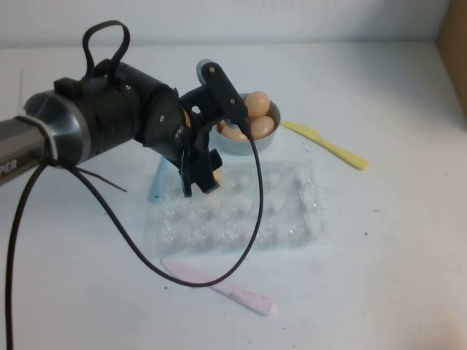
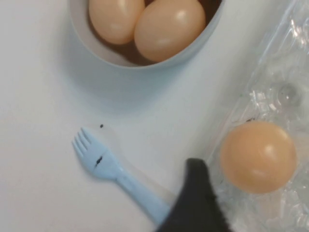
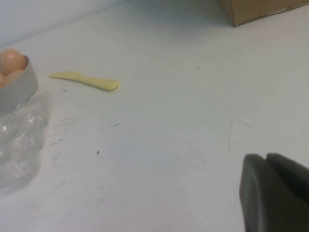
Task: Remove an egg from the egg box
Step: Pick up the egg from the plastic box, then place the egg in the bowl
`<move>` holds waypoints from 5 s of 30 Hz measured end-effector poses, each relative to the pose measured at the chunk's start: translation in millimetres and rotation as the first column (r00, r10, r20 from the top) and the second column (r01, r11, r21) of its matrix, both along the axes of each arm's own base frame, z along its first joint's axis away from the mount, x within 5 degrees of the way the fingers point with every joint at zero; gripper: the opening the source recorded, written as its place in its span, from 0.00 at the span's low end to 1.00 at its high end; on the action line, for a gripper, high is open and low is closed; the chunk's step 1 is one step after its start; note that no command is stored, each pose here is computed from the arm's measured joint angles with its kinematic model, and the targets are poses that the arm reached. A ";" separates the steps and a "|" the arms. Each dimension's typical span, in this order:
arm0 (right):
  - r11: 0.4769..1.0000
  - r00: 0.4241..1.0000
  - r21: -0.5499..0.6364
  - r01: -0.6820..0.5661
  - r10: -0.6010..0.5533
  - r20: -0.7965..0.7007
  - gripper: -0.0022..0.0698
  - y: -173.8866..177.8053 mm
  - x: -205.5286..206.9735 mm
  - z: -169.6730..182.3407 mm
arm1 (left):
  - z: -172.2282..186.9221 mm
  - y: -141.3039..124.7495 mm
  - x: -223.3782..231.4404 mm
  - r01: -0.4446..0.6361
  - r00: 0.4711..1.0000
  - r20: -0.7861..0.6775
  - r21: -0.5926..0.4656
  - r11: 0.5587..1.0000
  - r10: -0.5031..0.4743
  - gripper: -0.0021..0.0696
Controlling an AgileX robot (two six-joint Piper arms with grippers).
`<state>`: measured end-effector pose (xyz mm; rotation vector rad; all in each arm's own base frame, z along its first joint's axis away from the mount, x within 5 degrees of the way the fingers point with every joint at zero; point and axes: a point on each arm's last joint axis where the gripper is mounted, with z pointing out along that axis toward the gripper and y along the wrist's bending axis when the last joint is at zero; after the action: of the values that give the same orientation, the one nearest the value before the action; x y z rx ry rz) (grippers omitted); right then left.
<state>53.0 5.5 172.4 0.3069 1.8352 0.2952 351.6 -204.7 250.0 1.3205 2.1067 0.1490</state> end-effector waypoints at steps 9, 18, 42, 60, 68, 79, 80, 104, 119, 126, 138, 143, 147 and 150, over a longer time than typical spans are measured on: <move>1.000 1.000 0.000 0.000 0.000 0.000 0.01 0.0 0.0 0.0 | -9.3 -4.4 0.4 0.045 0.999 -0.022 0.019 0.999 -0.045 0.96; 1.000 1.000 0.000 0.000 0.000 0.000 0.01 0.0 0.0 0.0 | -30.5 -8.5 1.3 0.251 0.968 -0.066 0.146 0.957 -0.244 0.96; 1.000 1.000 0.000 0.000 0.000 0.000 0.01 0.0 0.0 0.0 | -36.0 1.4 12.7 0.299 0.954 -0.035 0.191 0.935 -0.298 0.71; 1.000 1.000 0.000 0.000 0.000 0.000 0.01 0.0 0.0 0.0 | -34.0 2.4 16.5 0.297 0.955 -0.014 0.102 0.949 -0.297 0.53; 1.000 1.000 0.000 0.000 0.000 0.000 0.01 0.0 0.0 0.0 | -37.9 3.6 18.6 0.302 0.953 -0.027 0.067 0.951 -0.301 0.53; 1.000 1.000 0.000 0.000 0.000 0.000 0.01 0.0 0.0 0.0 | -48.7 3.1 22.7 0.341 0.940 -0.028 0.080 0.937 -0.340 0.53; 1.000 1.000 0.000 0.000 0.000 0.000 0.01 0.0 0.0 0.0 | -50.5 2.8 23.4 0.341 0.940 -0.028 0.082 0.936 -0.340 0.53; 1.000 1.000 0.000 0.000 0.000 0.000 0.01 0.0 0.0 0.0 | -51.8 0.1 28.7 0.316 0.948 0.024 0.057 0.947 -0.318 0.44; 1.000 1.000 0.000 0.000 0.000 0.000 0.01 0.0 0.0 0.0 | -27.8 2.9 21.1 0.274 0.961 0.034 0.015 0.962 -0.275 0.43; 1.000 1.000 0.000 0.000 0.000 0.000 0.01 0.0 0.0 0.0 | 1.5 4.6 12.2 0.220 0.973 0.083 -0.025 0.975 -0.218 0.43; 1.000 1.000 0.000 0.000 0.000 0.000 0.01 0.0 0.0 0.0 | 1.5 -6.5 39.8 -0.084 0.967 0.180 -0.433 0.897 0.178 0.42; 1.000 1.000 0.000 0.000 0.000 0.000 0.01 0.0 0.0 0.0 | -25.9 -18.1 62.1 -0.140 0.967 0.127 -0.468 0.873 0.223 0.42; 1.000 1.000 0.000 0.000 0.000 0.000 0.01 0.0 0.0 0.0 | -38.3 -25.5 74.9 -0.161 0.969 0.093 -0.467 0.869 0.230 0.43; 1.000 1.000 0.000 0.000 0.000 0.000 0.01 0.0 0.0 0.0 | -40.1 -27.6 78.5 -0.165 0.969 0.085 -0.466 0.869 0.230 0.54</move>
<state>53.0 5.5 172.4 0.3069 1.8352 0.2952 430.1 -232.3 209.9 0.7902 1.9932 -0.1607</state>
